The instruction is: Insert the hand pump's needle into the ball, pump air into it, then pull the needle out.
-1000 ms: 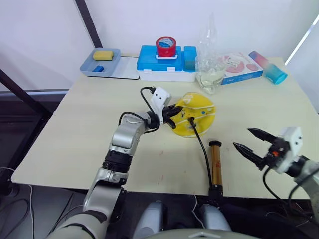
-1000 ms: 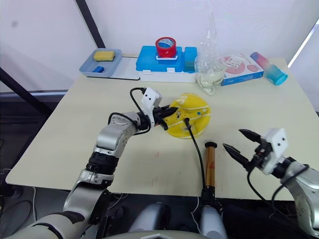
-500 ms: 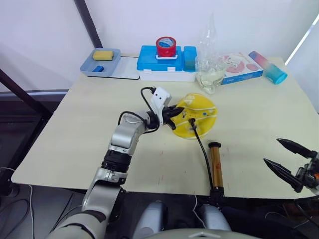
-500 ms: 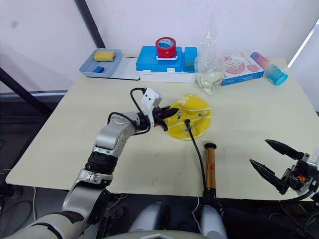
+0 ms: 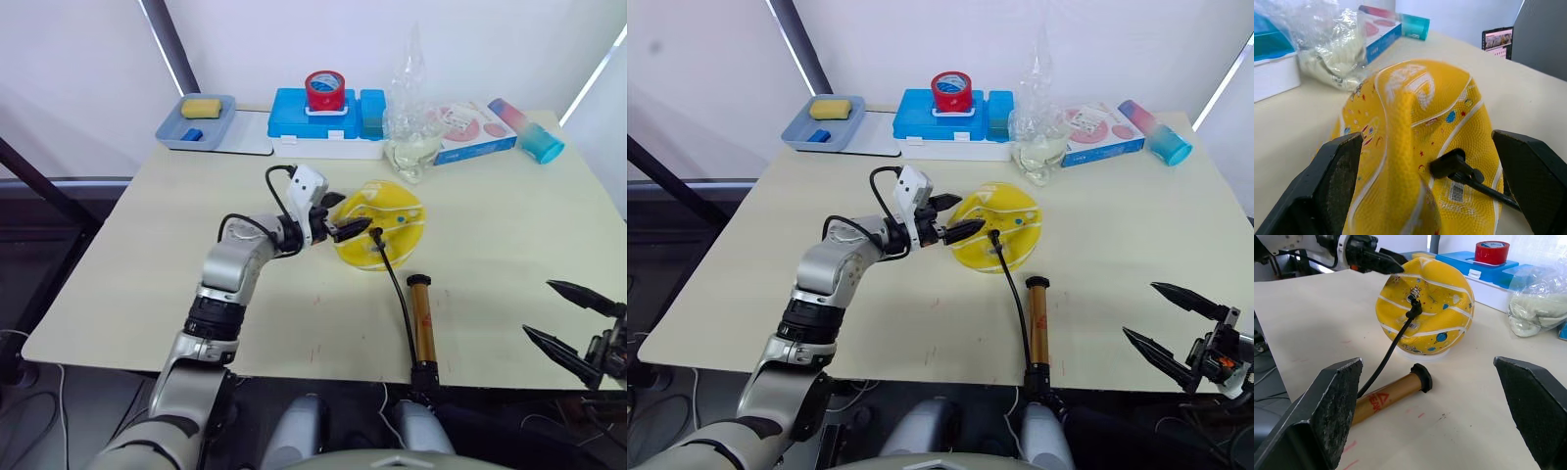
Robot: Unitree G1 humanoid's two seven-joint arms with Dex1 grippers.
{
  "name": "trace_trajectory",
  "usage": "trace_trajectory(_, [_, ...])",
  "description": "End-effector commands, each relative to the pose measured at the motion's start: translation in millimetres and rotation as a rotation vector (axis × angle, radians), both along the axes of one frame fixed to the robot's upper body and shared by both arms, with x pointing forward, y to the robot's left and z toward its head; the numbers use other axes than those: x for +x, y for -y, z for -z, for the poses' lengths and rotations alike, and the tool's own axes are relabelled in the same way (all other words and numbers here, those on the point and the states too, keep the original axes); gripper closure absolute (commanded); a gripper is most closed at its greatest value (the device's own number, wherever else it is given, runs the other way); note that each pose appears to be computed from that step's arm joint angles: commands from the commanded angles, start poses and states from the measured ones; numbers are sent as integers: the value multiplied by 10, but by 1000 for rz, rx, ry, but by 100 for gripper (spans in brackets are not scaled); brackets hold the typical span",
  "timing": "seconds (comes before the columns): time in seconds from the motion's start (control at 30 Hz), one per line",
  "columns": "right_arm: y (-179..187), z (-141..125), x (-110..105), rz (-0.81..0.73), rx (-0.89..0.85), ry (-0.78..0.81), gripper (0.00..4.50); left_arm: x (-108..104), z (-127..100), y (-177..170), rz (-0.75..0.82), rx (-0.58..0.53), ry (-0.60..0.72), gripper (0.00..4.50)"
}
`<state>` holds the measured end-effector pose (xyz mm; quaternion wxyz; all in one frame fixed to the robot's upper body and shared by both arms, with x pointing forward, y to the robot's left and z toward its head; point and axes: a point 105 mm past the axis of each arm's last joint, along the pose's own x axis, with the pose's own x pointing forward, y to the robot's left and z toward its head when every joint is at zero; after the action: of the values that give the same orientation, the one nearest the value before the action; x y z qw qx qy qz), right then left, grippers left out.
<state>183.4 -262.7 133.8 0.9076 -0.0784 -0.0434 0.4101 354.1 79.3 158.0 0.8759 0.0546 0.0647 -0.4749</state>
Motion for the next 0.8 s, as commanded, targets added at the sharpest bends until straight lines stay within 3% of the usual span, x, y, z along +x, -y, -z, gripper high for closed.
trace_trajectory(0.03, [54, -25, -37, -3, -22, 16, 0, -195, -154, -280, 58, 10, 34, 3])
trace_trajectory(0.13, [95, -1, -50, -3, -29, 9, 0, -446, -63, -520, 179, 65, 29, 3])
trace_trajectory(0.4, [122, 33, -82, 8, -37, -3, 0, -801, 111, -1013, 255, 87, -56, 3])
trace_trajectory(0.63, [161, 55, -137, 26, -46, -14, 0, -1006, 238, -1274, 273, 121, -99, 3])
trace_trajectory(0.8, [175, 68, -172, 22, -51, -21, 0, -1060, 339, -1193, 289, 121, -109, 3])
